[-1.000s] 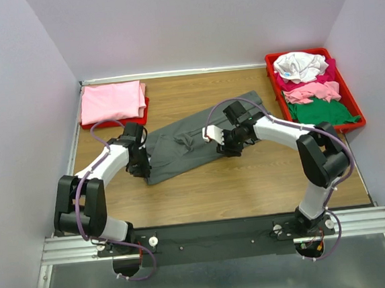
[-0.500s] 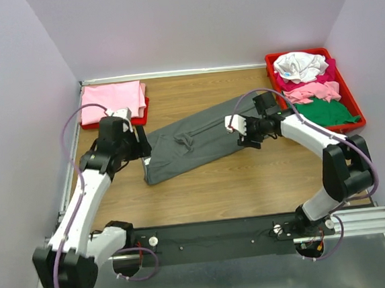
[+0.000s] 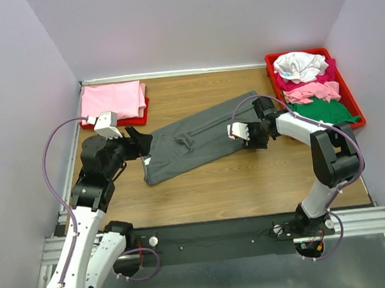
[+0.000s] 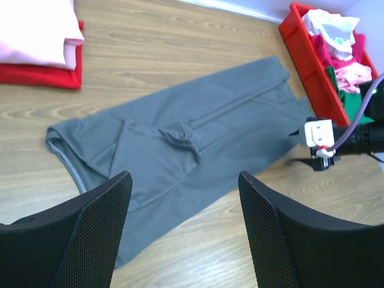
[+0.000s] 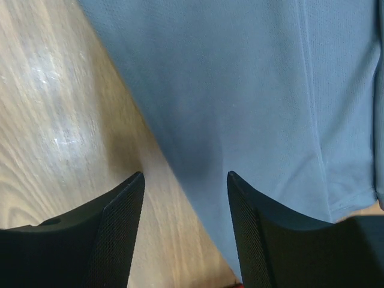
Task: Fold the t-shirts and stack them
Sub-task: Fold the tshirt
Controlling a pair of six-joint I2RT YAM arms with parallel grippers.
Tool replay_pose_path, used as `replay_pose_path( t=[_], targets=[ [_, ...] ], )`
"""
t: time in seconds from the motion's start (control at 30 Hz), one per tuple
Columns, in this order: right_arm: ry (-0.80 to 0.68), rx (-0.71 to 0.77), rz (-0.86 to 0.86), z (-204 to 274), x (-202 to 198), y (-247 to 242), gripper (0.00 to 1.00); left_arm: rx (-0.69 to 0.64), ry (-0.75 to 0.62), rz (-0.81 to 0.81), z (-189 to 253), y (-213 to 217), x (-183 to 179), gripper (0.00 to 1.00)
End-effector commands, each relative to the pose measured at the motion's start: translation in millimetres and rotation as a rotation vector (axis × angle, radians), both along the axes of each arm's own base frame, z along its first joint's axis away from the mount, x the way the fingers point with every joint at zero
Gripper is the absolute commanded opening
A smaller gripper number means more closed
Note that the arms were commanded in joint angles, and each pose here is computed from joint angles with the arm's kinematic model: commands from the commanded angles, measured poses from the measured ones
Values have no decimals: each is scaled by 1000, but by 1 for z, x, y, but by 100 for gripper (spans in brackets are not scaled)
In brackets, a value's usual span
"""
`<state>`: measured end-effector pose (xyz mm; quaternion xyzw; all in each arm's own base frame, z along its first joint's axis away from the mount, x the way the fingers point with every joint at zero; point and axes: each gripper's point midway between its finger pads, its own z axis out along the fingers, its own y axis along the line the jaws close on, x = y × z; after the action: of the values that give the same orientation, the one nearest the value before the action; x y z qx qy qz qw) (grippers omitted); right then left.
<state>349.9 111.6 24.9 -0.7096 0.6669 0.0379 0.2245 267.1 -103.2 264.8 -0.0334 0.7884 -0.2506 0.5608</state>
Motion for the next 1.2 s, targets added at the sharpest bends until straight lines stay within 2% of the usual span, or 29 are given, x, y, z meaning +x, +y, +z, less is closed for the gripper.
replay_pose_path(
  t=[0.0, 0.07, 0.1, 0.3, 0.37, 0.43, 0.57, 0.6, 0.77, 0.93, 1.03, 1.07, 1.17],
  targets=[
    [45, -82, -11, -17, -5, -13, 61, -17, -7, -31, -2, -3, -14, 79],
    [56, -87, -30, -20, -4, -14, 54, -27, -15, -36, -2, -3, -17, 79],
    [56, -86, -41, -20, -1, -14, 46, -32, -16, -41, -3, -4, -18, 79],
    [76, -84, -68, -23, -7, -15, 18, -37, -28, -54, -3, -6, -21, 79],
    [89, -70, -77, -24, -14, -15, 15, -41, -28, -65, -6, -8, -22, 79],
    [97, -63, -79, -24, -23, -15, 8, -61, -21, -83, -8, -12, -22, 79],
    [116, -20, -88, -21, -43, -13, 7, -81, -20, -117, -10, -18, -24, 79],
    [118, -12, -86, -20, -48, -12, 4, -87, -19, -122, -10, -19, -24, 79],
    [139, -28, -71, -15, -88, -20, 3, -121, -23, -146, -11, -25, -27, 79],
    [252, -73, -46, -18, -154, -30, 3, -166, 0, -184, -16, -34, -26, 79],
    [260, -47, -22, -5, -176, -26, 4, -174, 3, -198, -16, -38, -22, 79],
    [288, -48, -3, -2, -188, -24, 7, -172, 15, -197, -19, -38, -18, 79],
    [264, 5, -21, 17, -187, -13, 38, -163, 10, -187, -18, -38, -10, 79]
  ],
)
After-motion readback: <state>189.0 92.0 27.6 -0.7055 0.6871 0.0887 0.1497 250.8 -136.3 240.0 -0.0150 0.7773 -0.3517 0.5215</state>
